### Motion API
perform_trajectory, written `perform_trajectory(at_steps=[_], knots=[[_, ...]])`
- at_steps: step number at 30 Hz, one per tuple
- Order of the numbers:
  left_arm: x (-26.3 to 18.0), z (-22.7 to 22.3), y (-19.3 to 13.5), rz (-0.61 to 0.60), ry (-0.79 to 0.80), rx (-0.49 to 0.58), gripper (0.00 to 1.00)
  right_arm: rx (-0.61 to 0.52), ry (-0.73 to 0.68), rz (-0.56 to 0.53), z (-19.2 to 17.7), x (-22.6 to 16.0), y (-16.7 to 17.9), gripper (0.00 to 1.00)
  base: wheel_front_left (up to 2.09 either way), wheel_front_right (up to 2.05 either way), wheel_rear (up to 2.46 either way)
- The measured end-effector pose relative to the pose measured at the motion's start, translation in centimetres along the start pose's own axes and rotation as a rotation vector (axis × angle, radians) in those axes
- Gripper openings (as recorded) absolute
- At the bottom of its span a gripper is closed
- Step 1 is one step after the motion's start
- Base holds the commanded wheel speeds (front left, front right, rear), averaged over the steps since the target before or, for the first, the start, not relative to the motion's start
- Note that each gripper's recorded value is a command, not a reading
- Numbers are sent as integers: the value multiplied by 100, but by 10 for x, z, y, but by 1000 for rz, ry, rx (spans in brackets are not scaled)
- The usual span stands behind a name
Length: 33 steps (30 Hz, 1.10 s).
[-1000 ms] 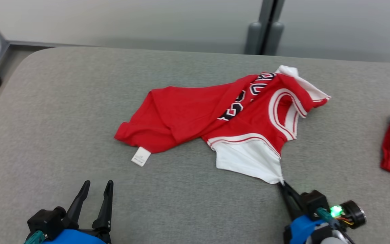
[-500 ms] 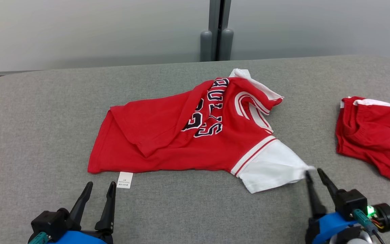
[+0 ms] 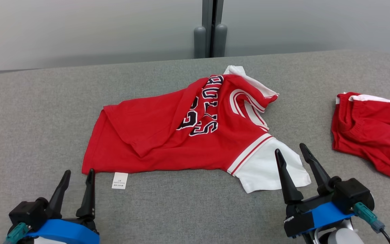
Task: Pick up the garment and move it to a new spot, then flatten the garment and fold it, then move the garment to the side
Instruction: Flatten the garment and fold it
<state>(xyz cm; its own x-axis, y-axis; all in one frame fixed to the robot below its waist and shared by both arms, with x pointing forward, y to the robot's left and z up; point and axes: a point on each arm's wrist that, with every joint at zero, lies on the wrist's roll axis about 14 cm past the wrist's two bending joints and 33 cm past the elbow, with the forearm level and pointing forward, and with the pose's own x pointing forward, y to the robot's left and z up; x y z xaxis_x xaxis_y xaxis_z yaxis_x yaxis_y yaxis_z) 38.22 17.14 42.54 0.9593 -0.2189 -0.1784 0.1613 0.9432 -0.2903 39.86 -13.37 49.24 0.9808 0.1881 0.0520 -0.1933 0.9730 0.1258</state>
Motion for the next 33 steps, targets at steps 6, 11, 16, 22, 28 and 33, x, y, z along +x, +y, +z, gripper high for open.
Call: perform_trajectory(at_steps=[6, 11, 16, 22, 28, 33], knots=[[-11, 0, 10, 57, -14, 7, 100, 24, 49, -18, -14, -13, -2, 100, 0, 0, 0], [-30, -7, 18, 114, -10, 11, 100, 29, 93, -65, -26, -28, -14, 100, 0, 0, 0], [-47, -14, 22, 164, -11, 5, 100, 25, 114, -93, -31, -43, -21, 100, 0, 0, 0], [-48, -17, 18, 163, -7, 6, 100, 19, 120, -96, -33, -45, -22, 100, 0, 0, 0], [-31, -19, 20, 143, 17, -12, 100, 33, 149, -78, -44, -39, -17, 100, 0, 0, 0], [-9, -22, 27, 106, 60, -12, 100, 38, 169, -69, -52, -32, -15, 100, 0, 0, 0]])
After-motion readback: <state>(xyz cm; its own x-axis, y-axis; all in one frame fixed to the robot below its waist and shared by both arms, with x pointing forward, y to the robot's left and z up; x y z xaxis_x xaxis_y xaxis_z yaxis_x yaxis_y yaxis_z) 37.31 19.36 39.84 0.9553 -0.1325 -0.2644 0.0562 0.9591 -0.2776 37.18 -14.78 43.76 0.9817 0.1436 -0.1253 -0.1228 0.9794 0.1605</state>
